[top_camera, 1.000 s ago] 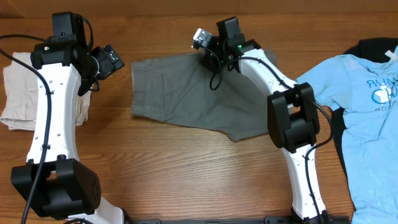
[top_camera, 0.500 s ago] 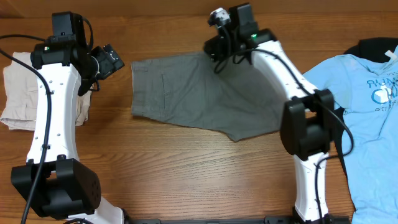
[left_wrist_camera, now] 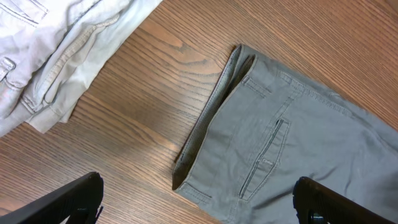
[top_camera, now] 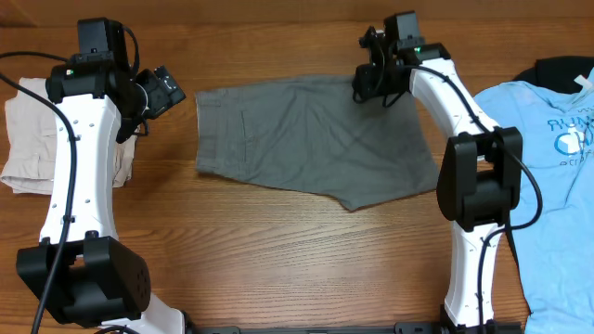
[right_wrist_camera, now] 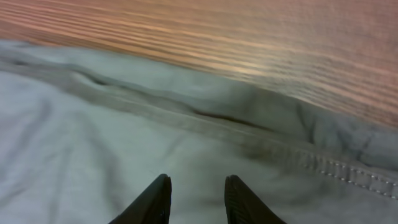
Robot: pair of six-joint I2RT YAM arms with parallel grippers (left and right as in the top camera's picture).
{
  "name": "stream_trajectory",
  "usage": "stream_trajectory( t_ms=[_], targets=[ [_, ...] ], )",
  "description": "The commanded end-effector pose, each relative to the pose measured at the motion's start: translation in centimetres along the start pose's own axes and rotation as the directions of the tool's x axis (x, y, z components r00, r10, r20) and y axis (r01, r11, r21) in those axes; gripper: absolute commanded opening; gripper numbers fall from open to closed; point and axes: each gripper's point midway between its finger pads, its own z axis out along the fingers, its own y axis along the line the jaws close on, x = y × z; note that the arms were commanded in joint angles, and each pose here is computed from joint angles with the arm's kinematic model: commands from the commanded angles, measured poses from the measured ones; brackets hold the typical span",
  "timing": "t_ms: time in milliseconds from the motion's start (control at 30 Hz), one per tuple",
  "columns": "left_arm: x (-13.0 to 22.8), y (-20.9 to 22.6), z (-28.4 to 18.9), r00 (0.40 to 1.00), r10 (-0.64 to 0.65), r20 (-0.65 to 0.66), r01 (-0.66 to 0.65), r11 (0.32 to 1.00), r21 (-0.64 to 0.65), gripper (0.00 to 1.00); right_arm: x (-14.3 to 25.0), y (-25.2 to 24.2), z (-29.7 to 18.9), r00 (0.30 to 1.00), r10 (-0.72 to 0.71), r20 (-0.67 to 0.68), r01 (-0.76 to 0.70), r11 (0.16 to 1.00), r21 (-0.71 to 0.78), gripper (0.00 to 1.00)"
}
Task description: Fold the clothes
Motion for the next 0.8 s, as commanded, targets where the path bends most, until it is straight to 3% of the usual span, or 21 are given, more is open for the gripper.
stream_trajectory(
  t_ms=[0,400,533,633,767],
  targets=[
    [-0.2,-0.1,-0.3,1.000,-0.010,0.011,0.010,1.000,0.000,1.00,1.2,-1.3,1.8,0.999,0.030,-0.026,-0.029,0.999,0.020,0.33],
    [-0.2,-0.1,-0.3,1.000,-0.010,0.011,0.010,1.000,0.000,1.00,1.3,-6.4,4.8,0.997,0.070,0.016,-0.071,0.965,0.254,0.33],
    [-0.2,-0.1,-0.3,1.000,-0.010,0.011,0.010,1.000,0.000,1.00,2.5,-7.9,6.6,0.996,0.088,-0.003,-0.084,0.960,0.266,0.33],
    [-0.2,-0.1,-0.3,1.000,-0.011,0.011,0.011,1.000,0.000,1.00,2.9,-8.4,7.3,0.996,0.093,-0.008,-0.088,0.959,0.269,0.46],
    [-0.2,-0.1,-0.3,1.000,-0.010,0.011,0.010,1.000,0.000,1.00,0.3,-7.6,5.2,0.996,0.073,0.052,-0.084,0.962,0.261,0.55]
  ],
)
